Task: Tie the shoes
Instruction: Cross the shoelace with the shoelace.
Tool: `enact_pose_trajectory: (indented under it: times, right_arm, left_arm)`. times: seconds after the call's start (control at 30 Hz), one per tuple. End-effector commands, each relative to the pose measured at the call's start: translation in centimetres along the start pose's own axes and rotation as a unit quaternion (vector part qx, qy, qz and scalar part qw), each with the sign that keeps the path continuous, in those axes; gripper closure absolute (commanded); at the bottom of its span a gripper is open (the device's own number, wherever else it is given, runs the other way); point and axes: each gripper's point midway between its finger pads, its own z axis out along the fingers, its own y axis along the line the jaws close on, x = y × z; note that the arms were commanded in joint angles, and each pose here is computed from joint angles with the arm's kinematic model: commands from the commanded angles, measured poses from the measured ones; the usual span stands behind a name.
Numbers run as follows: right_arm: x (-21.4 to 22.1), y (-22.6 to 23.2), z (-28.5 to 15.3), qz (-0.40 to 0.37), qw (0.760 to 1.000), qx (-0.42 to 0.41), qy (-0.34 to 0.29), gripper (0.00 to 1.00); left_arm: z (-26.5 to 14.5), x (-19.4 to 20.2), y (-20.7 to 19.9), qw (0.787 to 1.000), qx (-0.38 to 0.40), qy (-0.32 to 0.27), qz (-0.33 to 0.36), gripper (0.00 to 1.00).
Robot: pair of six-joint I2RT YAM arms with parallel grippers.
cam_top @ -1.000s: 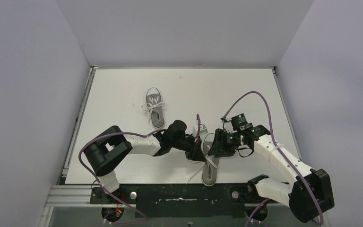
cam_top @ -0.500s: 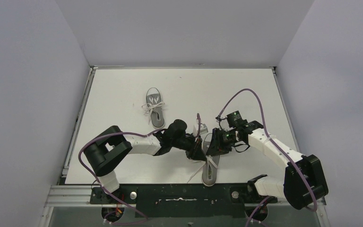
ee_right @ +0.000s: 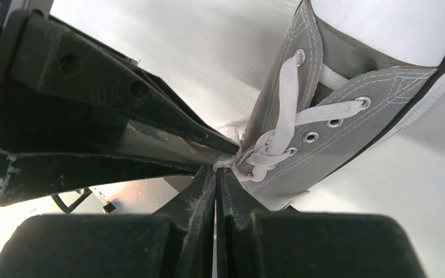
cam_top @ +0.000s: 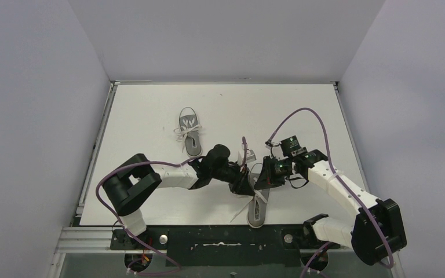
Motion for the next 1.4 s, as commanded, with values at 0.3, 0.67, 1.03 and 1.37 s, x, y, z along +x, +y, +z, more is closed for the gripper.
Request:
enact_pose_trajectory:
  times: [0.3, 0.67, 1.03, 1.37]
  right_arm:
    - [-0.1, 1.9, -0.9, -0.021, 0.999, -0.048, -0.010, 1.00]
    - [0.5, 2.1, -1.0, -0.014, 0.998, -0.058, -0.006, 1.00]
    - [-0.1, 2.3, -0.8, -0.005, 0.998, -0.066, -0.022, 1.00]
    - [-0.4, 2.4, -0.5, 0.014, 0.997, -0.065, -0.038, 1.00]
  left_arm:
    - [0.7, -2.2, 0.5, 1.000, 0.007, -0.020, 0.004, 0.77]
    - [0.4, -3.6, 0.7, 0.998, 0.010, -0.064, -0.021, 0.72]
    - [1.0, -3.2, -0.4, 0.997, 0.029, -0.067, -0.030, 0.69]
    - [2.3, -2.5, -0.7, 0.996, 0.039, -0.069, -0.037, 0.69]
